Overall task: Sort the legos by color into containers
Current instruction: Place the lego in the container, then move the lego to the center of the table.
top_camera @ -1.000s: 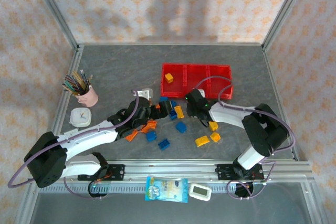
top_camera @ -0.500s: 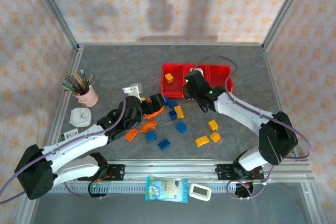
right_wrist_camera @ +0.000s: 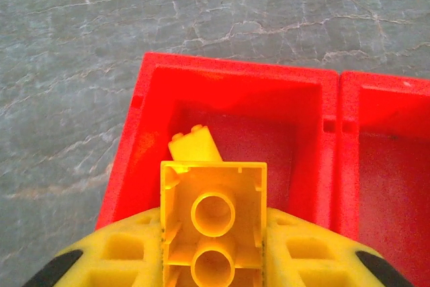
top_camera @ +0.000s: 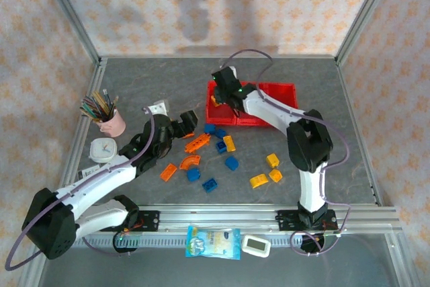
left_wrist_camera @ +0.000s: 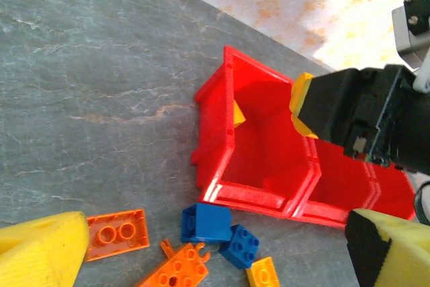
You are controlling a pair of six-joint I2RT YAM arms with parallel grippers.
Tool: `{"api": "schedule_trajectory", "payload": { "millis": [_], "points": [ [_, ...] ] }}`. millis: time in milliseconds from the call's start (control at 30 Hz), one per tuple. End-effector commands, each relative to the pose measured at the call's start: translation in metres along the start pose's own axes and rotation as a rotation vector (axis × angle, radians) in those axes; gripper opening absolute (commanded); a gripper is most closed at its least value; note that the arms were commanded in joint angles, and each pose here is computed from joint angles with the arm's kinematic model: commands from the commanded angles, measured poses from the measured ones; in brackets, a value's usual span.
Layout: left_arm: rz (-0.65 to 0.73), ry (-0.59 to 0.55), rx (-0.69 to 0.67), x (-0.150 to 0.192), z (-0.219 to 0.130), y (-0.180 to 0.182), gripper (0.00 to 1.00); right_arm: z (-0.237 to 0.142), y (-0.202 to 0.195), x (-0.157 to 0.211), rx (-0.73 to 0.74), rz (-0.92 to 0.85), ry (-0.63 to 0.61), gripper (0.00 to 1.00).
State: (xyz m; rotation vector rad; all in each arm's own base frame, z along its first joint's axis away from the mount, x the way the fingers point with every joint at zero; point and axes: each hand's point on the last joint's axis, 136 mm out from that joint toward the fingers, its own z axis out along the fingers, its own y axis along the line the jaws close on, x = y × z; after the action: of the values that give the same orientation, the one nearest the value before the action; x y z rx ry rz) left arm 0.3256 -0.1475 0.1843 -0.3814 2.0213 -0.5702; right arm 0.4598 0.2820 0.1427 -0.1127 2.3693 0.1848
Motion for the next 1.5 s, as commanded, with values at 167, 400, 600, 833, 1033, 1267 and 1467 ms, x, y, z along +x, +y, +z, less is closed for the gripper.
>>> {"api": "schedule_trajectory", "payload": {
  "millis": [167, 400, 600, 833, 1033, 1267, 1467],
  "points": [
    [-0.009, 0.009, 0.005, -0.006, 0.013, 0.000, 0.99, 0.040, -0.009, -0.002, 0.015, 0.023, 0.049, 0.27],
    [-0.018, 0.009, 0.006, -0.006, 0.016, 0.002, 0.99, 0.037, -0.008, -0.014, 0.013, 0.025, 0.023, 0.41],
    [-0.009, 0.006, 0.019, -0.009, 0.014, -0.002, 0.99, 0.017, -0.003, -0.030, -0.021, 0.019, -0.015, 0.49],
    [-0.009, 0.026, 0.043, -0.010, 0.010, -0.009, 0.99, -0.020, 0.001, -0.030, -0.086, 0.027, -0.037, 0.54],
    [-0.015, 0.087, 0.128, 0.000, 0.005, -0.023, 0.99, -0.052, -0.008, 0.004, -0.097, 0.025, -0.022, 0.59],
    [0.001, 0.147, 0.175, 0.019, -0.004, -0.035, 0.99, -0.071, -0.029, 0.067, -0.078, 0.034, 0.050, 0.62],
    [0.008, 0.173, 0.185, 0.041, -0.012, -0.038, 0.99, -0.073, -0.048, 0.120, -0.055, 0.055, 0.123, 0.64]
  ]
}}
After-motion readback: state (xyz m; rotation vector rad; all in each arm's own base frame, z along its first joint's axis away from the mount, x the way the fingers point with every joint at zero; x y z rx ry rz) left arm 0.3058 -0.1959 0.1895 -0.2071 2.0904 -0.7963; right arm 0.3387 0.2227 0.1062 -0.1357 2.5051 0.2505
